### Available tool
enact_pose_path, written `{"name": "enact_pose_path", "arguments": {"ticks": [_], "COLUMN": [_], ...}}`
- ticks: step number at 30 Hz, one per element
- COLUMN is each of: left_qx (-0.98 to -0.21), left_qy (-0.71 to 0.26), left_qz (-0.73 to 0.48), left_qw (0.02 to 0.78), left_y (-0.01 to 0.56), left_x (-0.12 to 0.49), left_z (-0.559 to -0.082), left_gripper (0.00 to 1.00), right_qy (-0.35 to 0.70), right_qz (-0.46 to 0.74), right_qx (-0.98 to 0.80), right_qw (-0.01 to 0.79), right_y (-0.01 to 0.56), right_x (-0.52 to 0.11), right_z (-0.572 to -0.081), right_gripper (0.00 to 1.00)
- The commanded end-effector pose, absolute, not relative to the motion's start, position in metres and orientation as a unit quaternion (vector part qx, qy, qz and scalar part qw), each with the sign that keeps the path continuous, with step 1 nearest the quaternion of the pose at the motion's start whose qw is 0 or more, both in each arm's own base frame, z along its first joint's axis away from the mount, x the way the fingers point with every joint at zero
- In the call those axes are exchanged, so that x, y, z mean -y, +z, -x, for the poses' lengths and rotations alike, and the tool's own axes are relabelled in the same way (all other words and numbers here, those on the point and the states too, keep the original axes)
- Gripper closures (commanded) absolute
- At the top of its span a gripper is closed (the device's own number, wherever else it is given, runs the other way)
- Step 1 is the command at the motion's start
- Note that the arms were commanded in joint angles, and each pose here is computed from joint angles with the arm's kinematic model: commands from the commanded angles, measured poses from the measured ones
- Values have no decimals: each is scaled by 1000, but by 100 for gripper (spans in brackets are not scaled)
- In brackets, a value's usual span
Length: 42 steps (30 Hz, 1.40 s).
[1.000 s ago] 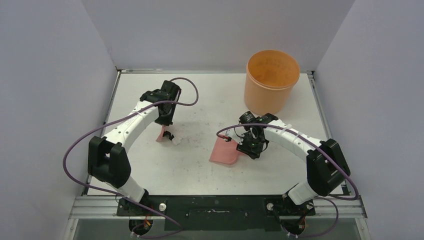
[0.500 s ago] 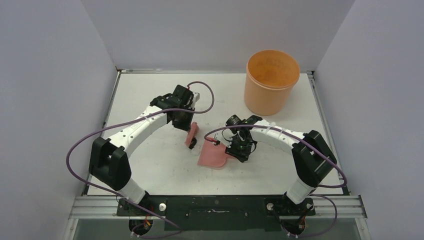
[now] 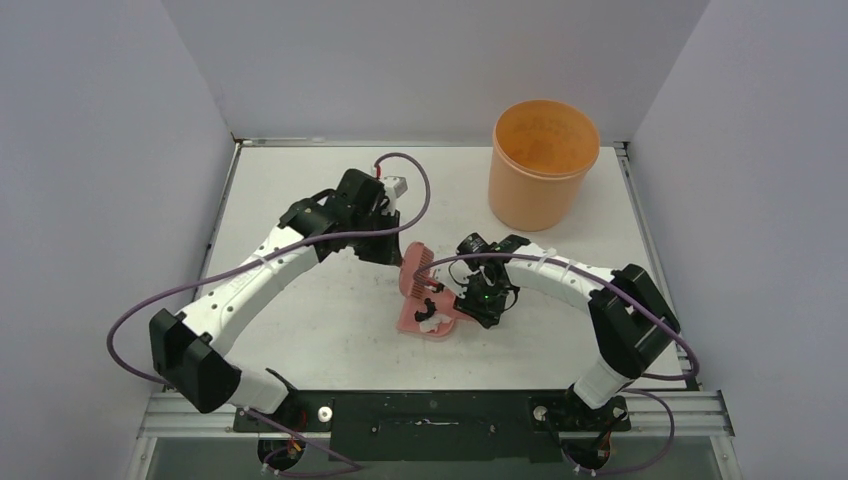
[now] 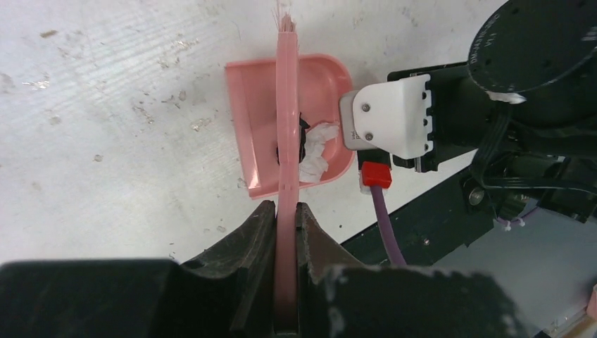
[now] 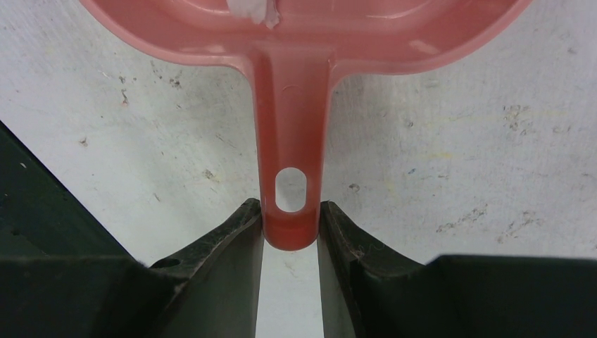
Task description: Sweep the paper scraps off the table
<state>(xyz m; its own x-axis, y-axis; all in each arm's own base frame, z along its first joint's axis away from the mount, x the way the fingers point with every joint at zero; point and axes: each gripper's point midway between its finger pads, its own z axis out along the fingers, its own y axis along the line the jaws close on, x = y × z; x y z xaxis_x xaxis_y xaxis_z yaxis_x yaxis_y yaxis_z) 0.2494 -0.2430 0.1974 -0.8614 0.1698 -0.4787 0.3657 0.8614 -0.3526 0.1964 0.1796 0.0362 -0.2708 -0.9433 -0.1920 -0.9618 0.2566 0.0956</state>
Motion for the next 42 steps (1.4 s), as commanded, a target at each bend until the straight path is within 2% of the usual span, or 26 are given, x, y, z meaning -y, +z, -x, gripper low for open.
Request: {"name": "enact_pose_path", "arguments": {"ticks": [1,6,13,20,28,32,42], "left_qx": [-916,-908,-901,-889,-863,-866,-869], "left_qy": [-209,-158,-126,-160,-174,-139,-148], "left_qz": [-108,-90,-84,-91,-73,-57,-62], "left_qw": [324,377,406,420,469,477,469], "left_y": [261,261,210,172,181,179,176], "left_x": [221,190,167,165,155,139,142], "left_z": [-257,-261,-258,-246,-245,-246,-243], "left_gripper": [100,100,99,99,99,99,99], "right_qy": [105,105,110,134,127,124,123], "right_qz": [591,585,578,555,551,554,539], "right_qx": [-795,-797,-797,-803,-798,-792,-787], "right_qw": [88,108,135,171,209,226,274], "right_y": [48,54,62,74,92,107,155], "right_x": [-178,-172,-171,-167,-159,-156,-154], "right_z": [-199,-200,-204,-209,-214,-216,-240], "right_gripper": [95,95,95,95,95,95,95]}}
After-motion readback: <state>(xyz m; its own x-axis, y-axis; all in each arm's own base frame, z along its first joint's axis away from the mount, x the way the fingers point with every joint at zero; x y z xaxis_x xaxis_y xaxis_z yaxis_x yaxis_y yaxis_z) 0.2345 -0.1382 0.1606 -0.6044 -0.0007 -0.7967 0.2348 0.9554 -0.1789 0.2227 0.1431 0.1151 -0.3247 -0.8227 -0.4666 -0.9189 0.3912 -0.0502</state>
